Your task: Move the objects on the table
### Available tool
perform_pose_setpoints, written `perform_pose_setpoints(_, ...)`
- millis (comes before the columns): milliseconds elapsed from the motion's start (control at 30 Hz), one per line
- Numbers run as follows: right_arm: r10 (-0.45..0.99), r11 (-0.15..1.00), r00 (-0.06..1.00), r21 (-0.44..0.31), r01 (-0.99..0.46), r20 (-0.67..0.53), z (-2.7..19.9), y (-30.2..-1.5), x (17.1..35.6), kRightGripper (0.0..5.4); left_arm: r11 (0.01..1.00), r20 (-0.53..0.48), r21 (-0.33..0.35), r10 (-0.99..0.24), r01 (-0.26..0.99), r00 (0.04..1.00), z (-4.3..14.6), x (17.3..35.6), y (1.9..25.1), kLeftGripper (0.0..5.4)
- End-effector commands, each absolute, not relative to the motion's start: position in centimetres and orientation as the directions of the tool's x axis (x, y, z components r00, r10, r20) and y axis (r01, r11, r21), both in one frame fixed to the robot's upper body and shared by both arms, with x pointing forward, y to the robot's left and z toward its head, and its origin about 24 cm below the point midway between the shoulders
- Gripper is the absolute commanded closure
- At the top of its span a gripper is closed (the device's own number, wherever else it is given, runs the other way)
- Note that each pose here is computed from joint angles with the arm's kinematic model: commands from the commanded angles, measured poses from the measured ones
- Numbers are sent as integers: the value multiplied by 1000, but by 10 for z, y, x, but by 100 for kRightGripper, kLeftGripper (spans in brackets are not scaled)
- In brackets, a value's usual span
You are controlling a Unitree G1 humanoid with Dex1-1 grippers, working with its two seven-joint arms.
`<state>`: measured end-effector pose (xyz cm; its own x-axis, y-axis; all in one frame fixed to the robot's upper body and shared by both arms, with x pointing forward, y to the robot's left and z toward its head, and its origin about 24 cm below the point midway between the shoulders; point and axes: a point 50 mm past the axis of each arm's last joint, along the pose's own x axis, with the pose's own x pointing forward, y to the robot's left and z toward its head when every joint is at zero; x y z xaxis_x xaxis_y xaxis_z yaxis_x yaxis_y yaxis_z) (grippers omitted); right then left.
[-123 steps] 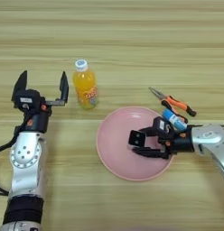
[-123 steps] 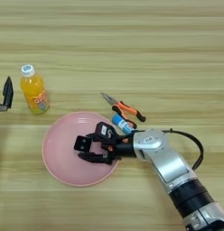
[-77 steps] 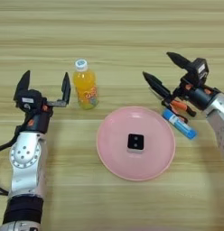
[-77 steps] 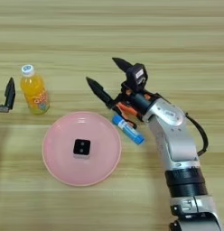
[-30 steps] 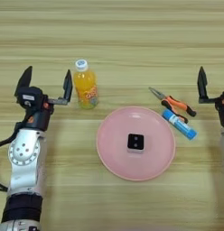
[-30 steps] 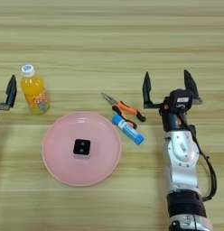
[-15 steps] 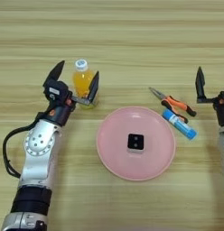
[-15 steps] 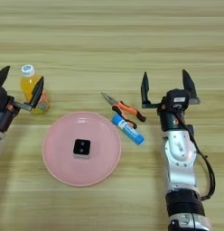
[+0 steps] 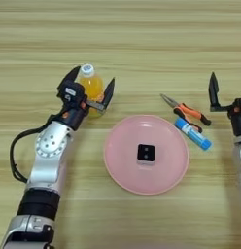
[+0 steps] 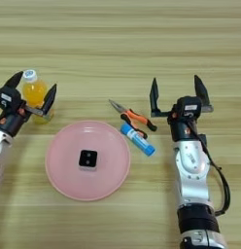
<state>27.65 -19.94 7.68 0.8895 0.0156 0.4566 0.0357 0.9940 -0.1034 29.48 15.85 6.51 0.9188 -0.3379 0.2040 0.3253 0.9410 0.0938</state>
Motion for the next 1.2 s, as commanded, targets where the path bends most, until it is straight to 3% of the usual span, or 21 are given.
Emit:
perform_pose_setpoints(33,14,994,878,-100,39,478,81,-197,277,4,950,162,74,-310,302,937,64,299,161,0)
perform_pose_setpoints(300,17,994,878,-106,38,478,81,-196,277,4,958,124,62,-285,279,951,61,301,163,0)
perform_pose_setpoints(833,11,994,878,-99,41,479,80,-195,278,0,957,66,76,-287,282,956,52,303,166,180)
perform_pose_setpoints(1200,0,996,878,-82,45,478,81,-195,279,0,957,62,84,-282,277,957,53,306,169,191)
